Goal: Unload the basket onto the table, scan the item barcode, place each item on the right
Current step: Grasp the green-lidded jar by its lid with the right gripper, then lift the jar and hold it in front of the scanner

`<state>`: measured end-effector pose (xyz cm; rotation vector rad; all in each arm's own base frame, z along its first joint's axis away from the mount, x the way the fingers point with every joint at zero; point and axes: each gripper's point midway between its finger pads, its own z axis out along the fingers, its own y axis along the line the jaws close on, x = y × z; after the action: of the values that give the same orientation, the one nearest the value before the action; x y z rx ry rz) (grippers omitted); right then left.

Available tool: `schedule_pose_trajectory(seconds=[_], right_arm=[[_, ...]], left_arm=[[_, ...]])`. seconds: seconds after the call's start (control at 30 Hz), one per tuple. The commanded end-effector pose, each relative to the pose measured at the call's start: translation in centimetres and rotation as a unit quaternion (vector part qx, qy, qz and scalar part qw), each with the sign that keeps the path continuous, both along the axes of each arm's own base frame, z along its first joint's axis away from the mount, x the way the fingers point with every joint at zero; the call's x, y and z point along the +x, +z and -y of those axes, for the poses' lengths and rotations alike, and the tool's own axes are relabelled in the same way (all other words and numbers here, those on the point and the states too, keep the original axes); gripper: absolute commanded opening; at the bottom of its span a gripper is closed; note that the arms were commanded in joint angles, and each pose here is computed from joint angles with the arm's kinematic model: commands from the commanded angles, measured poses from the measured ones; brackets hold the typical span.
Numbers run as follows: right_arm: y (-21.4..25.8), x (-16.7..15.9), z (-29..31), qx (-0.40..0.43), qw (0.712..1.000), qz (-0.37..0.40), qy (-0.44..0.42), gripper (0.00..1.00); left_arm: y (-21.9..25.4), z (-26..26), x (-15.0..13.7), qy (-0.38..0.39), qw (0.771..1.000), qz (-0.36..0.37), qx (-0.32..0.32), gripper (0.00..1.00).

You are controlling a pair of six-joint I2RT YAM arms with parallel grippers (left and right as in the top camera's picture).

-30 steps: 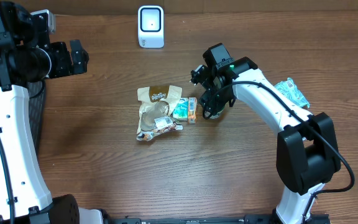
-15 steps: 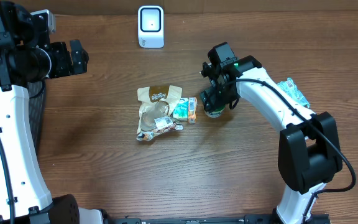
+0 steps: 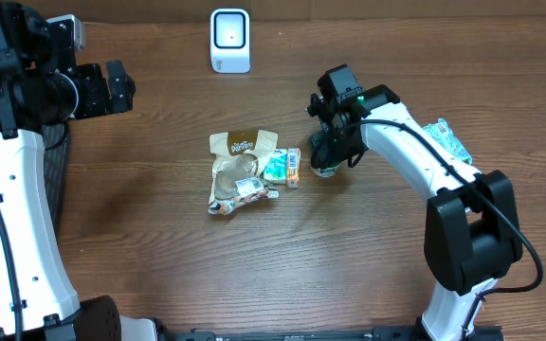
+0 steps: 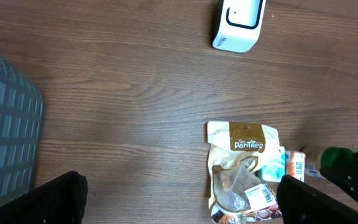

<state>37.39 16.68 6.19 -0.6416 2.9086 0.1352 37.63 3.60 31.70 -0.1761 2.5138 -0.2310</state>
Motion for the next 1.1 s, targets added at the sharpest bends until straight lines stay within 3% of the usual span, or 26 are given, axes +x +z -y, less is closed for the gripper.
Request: schedule_pose_trajectory(seconds=[0.0, 0.13, 0.23, 0.37, 0.43, 0.5, 0.8, 1.0, 1.07], right_arm=[[2.8, 0.5, -1.7, 0.049, 0.999, 0.005, 0.005, 0.43], [7.7, 0.7, -3.9, 0.128, 0.991, 0.015, 0.018, 0.40], [14.0, 0.4, -6.3, 0.261, 0.964, 0.015, 0.040, 0.33], [22.3, -0.9, -7.7, 0.479, 0.874, -0.018, 0.086, 0.30], [23.7, -0.9, -7.2, 0.516, 0.852, -0.024, 0.090, 0.26], [24.5, -1.1, -6.7, 0.540, 0.836, -0.031, 0.090, 0.26], [25.1, -1.4, -6.8, 0.555, 0.825, -0.037, 0.096, 0.26], [25.1, -1.2, -6.9, 0.555, 0.826, -0.038, 0.092, 0.25], [24.6, -0.4, -7.0, 0.539, 0.839, -0.045, 0.058, 0.23]], left_arm=[[0.3, 0.0, 0.0, 0.005, 1.000, 0.004, -0.007, 1.00], [0.3, 0.0, 0.0, 0.005, 1.000, 0.004, -0.006, 0.99], [0.3, 0.0, 0.0, 0.005, 1.000, 0.004, -0.007, 1.00], [0.3, 0.0, 0.0, 0.005, 1.000, 0.004, -0.006, 1.00], [0.3, 0.0, 0.0, 0.005, 1.000, 0.004, -0.006, 0.99], [0.3, 0.0, 0.0, 0.005, 1.000, 0.004, -0.007, 1.00], [0.3, 0.0, 0.0, 0.005, 1.000, 0.004, -0.006, 1.00], [0.3, 0.0, 0.0, 0.005, 1.000, 0.004, -0.006, 1.00], [0.3, 0.0, 0.0, 0.005, 1.000, 0.004, -0.006, 1.00]])
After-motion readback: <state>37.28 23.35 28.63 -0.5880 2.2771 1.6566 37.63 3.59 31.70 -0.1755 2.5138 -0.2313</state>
